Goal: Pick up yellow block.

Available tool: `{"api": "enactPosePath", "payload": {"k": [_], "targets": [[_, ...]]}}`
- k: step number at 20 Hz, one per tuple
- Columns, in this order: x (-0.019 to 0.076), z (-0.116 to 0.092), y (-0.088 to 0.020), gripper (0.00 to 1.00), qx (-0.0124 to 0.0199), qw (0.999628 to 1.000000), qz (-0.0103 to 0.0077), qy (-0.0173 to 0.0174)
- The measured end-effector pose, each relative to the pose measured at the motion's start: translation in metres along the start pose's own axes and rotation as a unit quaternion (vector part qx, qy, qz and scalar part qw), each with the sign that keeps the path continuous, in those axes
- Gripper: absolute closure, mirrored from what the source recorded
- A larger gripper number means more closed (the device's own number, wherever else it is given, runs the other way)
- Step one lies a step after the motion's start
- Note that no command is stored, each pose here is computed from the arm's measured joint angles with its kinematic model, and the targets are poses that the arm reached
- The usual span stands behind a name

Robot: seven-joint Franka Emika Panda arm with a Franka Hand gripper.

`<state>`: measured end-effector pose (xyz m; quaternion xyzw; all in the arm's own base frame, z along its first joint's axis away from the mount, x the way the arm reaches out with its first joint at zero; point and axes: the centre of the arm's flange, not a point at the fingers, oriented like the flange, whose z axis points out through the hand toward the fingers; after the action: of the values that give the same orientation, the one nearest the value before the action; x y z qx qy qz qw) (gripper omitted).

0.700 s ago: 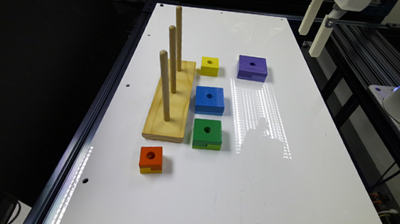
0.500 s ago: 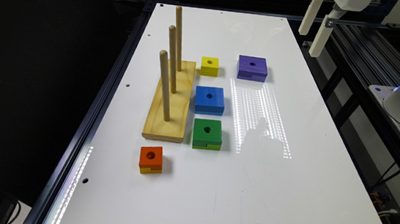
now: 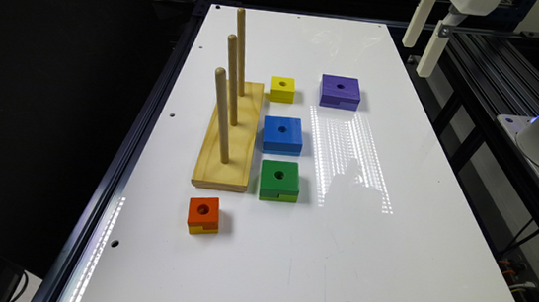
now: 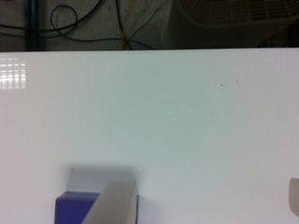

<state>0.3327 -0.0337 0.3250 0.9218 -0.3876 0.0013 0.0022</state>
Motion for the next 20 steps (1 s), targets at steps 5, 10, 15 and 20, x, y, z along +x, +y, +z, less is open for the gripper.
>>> {"api": "enactPosePath", "payload": {"k": [5, 10, 15, 20], "targets": [[0.0057, -0.002, 0.005, 0.0, 0.0014, 0.999993, 0.0024, 0.0025], [0.0141, -0.007, 0.01, 0.0, 0.0046, 0.999962, 0.0027, 0.0069], [0.0162, -0.009, 0.008, 0.0, 0.0062, 0.999936, 0.0026, 0.0091], [0.018, -0.011, 0.008, 0.0, 0.0081, 0.999893, 0.003, 0.0118]]}}
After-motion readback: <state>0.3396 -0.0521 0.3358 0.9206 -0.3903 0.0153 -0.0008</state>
